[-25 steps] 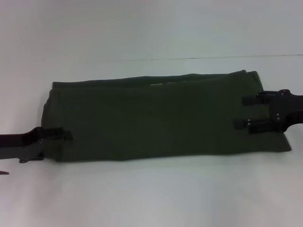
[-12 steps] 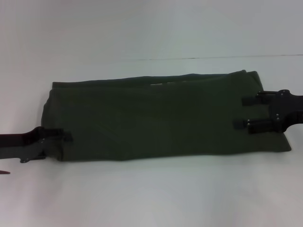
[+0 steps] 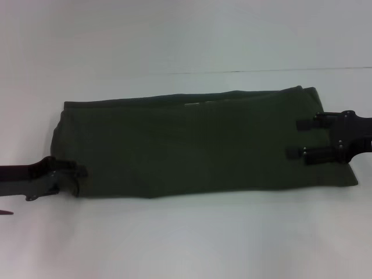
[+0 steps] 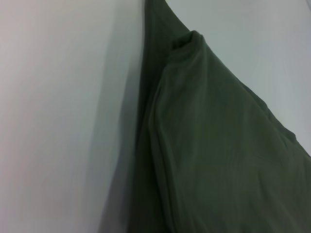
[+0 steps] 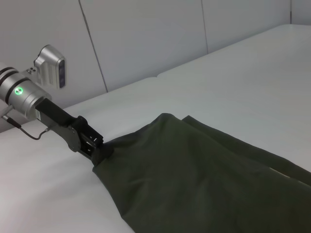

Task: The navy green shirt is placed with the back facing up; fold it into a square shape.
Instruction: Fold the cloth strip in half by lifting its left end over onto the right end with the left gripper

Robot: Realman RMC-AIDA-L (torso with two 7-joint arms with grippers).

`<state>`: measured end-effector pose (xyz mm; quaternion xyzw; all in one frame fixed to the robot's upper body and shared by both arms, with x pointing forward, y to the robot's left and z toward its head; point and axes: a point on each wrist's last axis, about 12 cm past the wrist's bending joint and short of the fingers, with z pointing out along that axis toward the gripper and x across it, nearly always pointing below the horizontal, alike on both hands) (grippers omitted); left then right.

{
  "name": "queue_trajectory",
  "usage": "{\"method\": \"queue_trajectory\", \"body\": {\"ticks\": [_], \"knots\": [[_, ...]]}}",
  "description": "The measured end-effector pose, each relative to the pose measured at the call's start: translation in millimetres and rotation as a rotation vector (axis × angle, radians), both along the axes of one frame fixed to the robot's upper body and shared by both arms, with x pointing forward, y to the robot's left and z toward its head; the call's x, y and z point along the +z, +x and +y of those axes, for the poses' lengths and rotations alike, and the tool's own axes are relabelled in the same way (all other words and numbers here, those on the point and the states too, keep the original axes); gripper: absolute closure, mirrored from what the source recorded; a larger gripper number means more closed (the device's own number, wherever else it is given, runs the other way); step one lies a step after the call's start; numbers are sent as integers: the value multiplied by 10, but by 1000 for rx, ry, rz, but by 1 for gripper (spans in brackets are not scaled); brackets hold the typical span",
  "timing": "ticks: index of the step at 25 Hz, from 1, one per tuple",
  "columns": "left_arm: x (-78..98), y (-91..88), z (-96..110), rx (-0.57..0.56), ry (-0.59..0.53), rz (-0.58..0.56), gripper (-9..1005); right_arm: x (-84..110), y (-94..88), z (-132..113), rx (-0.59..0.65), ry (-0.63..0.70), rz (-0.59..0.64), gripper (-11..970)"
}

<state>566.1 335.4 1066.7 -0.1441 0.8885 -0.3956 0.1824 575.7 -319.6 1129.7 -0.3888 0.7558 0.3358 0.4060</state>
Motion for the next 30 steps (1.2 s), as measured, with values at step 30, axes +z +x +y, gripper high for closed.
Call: {"method": "queue_trajectory", "body": {"ticks": [30], "knots": [[-22,2,22,13,20,-3,615,-15,-9,30,3,3,1,35]]}}
